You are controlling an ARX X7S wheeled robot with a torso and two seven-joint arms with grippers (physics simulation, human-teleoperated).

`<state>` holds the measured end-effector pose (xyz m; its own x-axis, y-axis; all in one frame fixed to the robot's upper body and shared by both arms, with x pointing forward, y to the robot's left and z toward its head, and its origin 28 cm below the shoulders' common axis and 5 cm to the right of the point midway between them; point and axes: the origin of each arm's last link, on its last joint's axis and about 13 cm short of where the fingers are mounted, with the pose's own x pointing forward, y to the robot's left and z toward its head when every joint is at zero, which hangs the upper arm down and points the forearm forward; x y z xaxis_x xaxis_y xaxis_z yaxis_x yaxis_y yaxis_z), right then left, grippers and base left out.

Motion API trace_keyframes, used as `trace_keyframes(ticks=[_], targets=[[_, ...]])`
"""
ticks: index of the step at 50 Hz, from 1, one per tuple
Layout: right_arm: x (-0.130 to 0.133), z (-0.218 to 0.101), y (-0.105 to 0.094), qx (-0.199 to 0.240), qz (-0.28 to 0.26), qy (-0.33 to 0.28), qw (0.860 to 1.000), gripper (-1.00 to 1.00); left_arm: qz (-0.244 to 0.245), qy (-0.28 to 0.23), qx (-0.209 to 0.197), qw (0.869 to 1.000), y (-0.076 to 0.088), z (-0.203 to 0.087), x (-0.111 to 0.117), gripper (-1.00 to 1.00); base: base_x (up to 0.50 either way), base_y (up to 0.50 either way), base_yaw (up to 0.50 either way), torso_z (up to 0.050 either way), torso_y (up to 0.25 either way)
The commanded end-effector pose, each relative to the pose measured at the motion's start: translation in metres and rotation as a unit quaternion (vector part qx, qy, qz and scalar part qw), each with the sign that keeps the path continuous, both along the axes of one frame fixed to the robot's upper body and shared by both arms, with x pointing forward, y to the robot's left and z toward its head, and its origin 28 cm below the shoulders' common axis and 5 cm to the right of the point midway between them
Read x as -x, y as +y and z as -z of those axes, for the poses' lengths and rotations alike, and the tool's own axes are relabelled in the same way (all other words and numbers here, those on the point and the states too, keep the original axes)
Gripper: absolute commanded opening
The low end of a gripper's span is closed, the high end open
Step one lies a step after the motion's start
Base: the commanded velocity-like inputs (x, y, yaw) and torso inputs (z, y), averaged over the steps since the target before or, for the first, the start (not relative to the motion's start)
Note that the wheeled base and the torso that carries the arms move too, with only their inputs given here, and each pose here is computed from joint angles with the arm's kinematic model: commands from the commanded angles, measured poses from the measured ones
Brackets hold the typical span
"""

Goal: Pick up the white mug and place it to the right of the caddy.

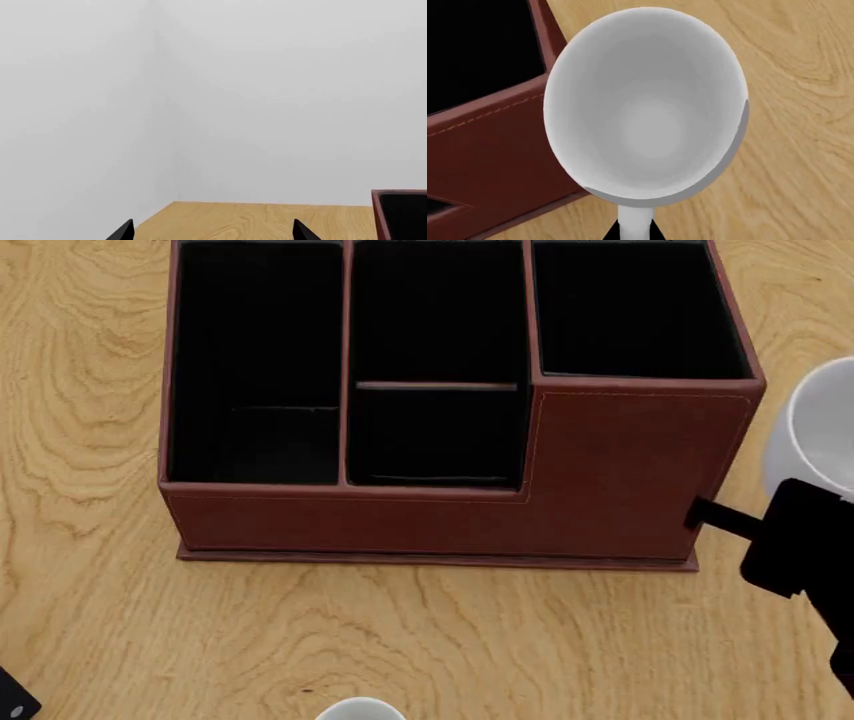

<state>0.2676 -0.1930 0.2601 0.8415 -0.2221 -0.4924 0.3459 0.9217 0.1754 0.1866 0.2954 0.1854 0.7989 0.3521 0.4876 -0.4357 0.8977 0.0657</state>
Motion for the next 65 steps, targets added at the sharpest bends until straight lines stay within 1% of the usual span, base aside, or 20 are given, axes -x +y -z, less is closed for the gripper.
trace_keyframes(ticks=[1, 20, 44, 65], targets=[[-0.007, 0.005, -0.002, 0.006, 0.005, -0.007, 1.0, -1.0, 0.002, 0.001, 0.0, 1.0, 0.0, 0.0, -0.001, 1.0, 0.0, 0.0, 0.0, 0.0, 0.0], [-0.015, 0.015, -0.003, 0.005, 0.018, 0.006, 1.0, -1.0, -0.001, 0.002, -0.001, 1.0, 0.0, 0.0, 0.0, 1.0, 0.0, 0.0, 0.0, 0.0, 0.001], [-0.037, 0.032, -0.003, -0.004, 0.021, 0.023, 0.999, -1.0, -0.001, 0.007, -0.003, 1.0, -0.002, 0.001, -0.003, 1.0, 0.0, 0.0, 0.0, 0.0, 0.0], [-0.053, 0.042, -0.006, -0.002, 0.028, 0.028, 0.999, -1.0, -0.004, 0.008, -0.004, 1.0, -0.001, 0.001, -0.001, 1.0, 0.0, 0.0, 0.0, 0.0, 0.001]])
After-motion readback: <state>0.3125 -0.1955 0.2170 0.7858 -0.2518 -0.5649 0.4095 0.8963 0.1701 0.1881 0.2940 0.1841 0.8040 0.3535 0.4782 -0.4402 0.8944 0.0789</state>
